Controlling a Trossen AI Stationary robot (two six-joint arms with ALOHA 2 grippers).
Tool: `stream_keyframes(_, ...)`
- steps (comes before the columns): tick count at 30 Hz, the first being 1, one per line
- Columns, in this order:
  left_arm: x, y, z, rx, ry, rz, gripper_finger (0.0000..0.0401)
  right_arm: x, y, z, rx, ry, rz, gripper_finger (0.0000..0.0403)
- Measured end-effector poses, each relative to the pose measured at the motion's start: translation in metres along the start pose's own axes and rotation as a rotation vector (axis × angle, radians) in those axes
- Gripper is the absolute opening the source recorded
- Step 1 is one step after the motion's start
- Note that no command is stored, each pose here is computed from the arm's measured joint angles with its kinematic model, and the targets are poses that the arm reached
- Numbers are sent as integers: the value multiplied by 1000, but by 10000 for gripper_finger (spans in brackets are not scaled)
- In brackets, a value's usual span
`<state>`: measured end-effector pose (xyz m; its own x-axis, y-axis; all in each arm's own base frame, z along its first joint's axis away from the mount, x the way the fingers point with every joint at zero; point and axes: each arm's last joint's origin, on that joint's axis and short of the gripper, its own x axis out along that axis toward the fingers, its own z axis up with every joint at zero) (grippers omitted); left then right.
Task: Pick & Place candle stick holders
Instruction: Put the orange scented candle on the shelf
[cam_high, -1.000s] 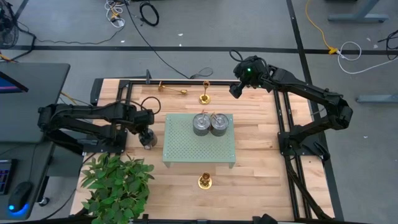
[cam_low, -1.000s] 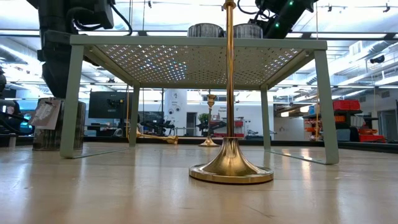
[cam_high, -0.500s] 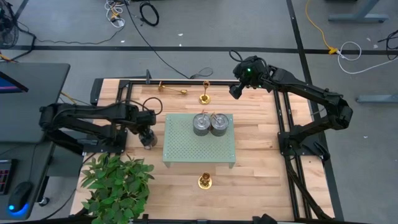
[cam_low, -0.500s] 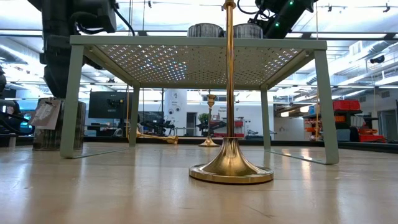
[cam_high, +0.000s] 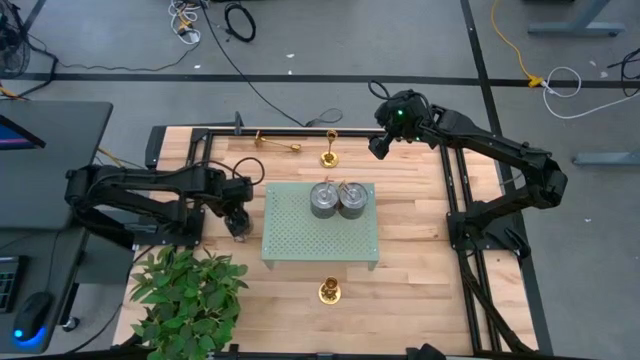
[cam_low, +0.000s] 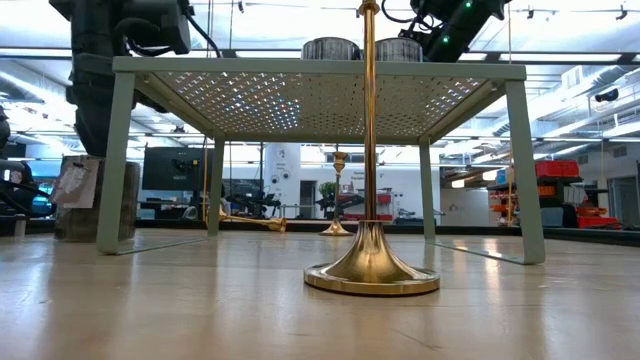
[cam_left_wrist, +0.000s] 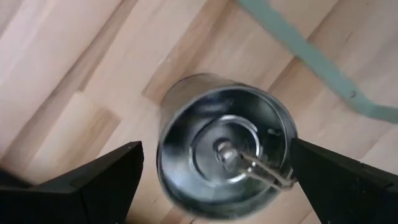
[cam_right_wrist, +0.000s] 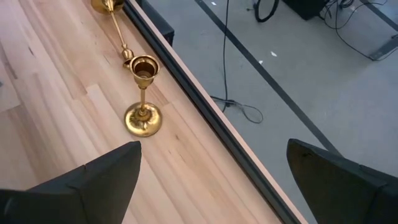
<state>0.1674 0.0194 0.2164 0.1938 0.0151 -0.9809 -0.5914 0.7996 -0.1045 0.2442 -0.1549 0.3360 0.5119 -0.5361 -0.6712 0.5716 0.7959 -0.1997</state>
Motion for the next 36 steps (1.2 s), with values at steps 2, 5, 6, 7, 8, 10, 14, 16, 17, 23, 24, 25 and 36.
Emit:
stream_keyframes(2, -1, 0, 0, -2, -12, -4, 399, 0, 0, 0, 0, 0, 0, 400)
stream_keyframes(5, -1, 0, -1, -4, -4, -14, 399, 0, 0, 0, 0, 0, 0, 400)
stream_keyframes(6, -1, 0, -1, 9, 1, -19, 399, 0, 0, 0, 1, 0, 0, 400)
stream_keyframes(7, -1, 0, -1, 23, 1, -21, 399, 0, 0, 0, 1, 0, 0, 400)
stream_keyframes(8, -1, 0, -1, 40, 1, -21, 399, 0, 0, 0, 1, 0, 0, 400)
stream_keyframes(10, -1, 0, -1, 72, 0, -23, 399, 0, 0, 0, 1, 0, 0, 400)
stream_keyframes(14, -1, -1, -1, 108, -2, -26, 399, 0, 0, 0, 1, 0, 0, 400)
stream_keyframes(16, -1, -1, 0, 109, -9, -26, 399, 0, 0, 0, 0, 0, 0, 400)
stream_keyframes(17, -1, -1, 0, 109, -13, -28, 399, 0, 0, 0, 0, 0, 0, 400)
stream_keyframes(23, -1, -2, 0, 99, -12, -39, 399, 0, 0, 0, 0, 0, 0, 400)
stream_keyframes(24, -1, -2, 0, 101, -14, -42, 399, 0, 0, 0, 0, 0, 0, 400)
stream_keyframes(25, -1, -2, 0, 101, -13, -44, 399, 0, 0, 0, 0, 0, 0, 400)
stream_keyframes(36, -2, -7, 0, 141, 27, -184, 399, 0, 0, 0, 0, 0, 1, 400)
